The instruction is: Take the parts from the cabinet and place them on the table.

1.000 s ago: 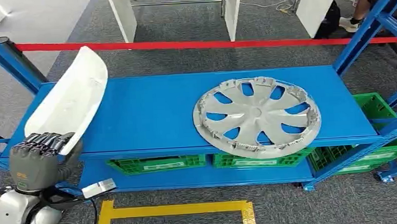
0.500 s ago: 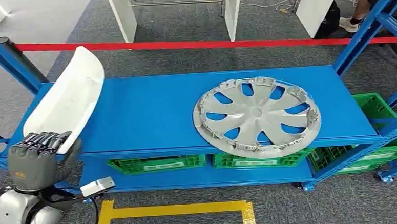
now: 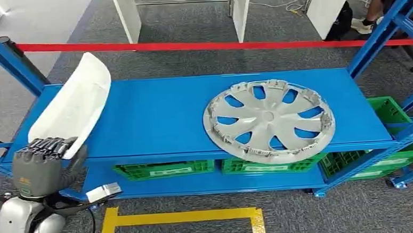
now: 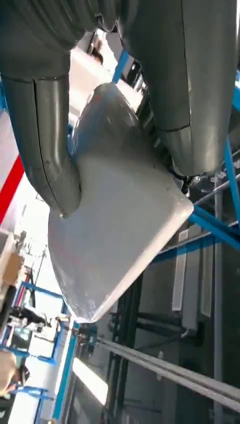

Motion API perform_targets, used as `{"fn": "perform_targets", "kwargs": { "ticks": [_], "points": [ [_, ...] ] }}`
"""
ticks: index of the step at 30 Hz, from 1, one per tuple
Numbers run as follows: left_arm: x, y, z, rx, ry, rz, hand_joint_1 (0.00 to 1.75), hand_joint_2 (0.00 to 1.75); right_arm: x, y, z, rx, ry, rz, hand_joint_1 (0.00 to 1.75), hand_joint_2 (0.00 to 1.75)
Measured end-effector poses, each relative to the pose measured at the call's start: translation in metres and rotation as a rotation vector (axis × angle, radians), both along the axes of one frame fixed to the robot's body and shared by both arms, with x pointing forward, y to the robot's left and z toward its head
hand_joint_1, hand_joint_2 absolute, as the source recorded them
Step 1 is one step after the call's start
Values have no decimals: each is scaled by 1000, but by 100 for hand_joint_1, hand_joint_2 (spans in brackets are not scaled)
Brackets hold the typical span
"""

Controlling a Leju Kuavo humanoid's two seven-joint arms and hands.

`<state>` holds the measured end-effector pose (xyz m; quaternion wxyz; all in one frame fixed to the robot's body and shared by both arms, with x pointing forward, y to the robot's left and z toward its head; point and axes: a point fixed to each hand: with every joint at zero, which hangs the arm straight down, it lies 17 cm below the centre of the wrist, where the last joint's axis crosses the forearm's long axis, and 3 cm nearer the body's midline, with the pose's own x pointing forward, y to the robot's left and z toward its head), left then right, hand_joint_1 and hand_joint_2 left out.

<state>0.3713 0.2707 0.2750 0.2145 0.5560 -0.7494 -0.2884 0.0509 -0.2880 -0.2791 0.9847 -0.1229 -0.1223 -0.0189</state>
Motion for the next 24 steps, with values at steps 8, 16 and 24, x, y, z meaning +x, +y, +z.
{"fn": "perform_targets", "kwargs": {
  "ticks": [8,16,24],
  "points": [
    [0,-2,-3,12,7,-7,175,175,2,4,0,8,-4,-2,0,0],
    [1,-2,-9,23,25,-4,175,175,2,6,0,14,-5,-5,0,0],
    [1,2,-12,34,32,-2,175,175,1,11,0,21,-4,3,0,0]
  ]
}}
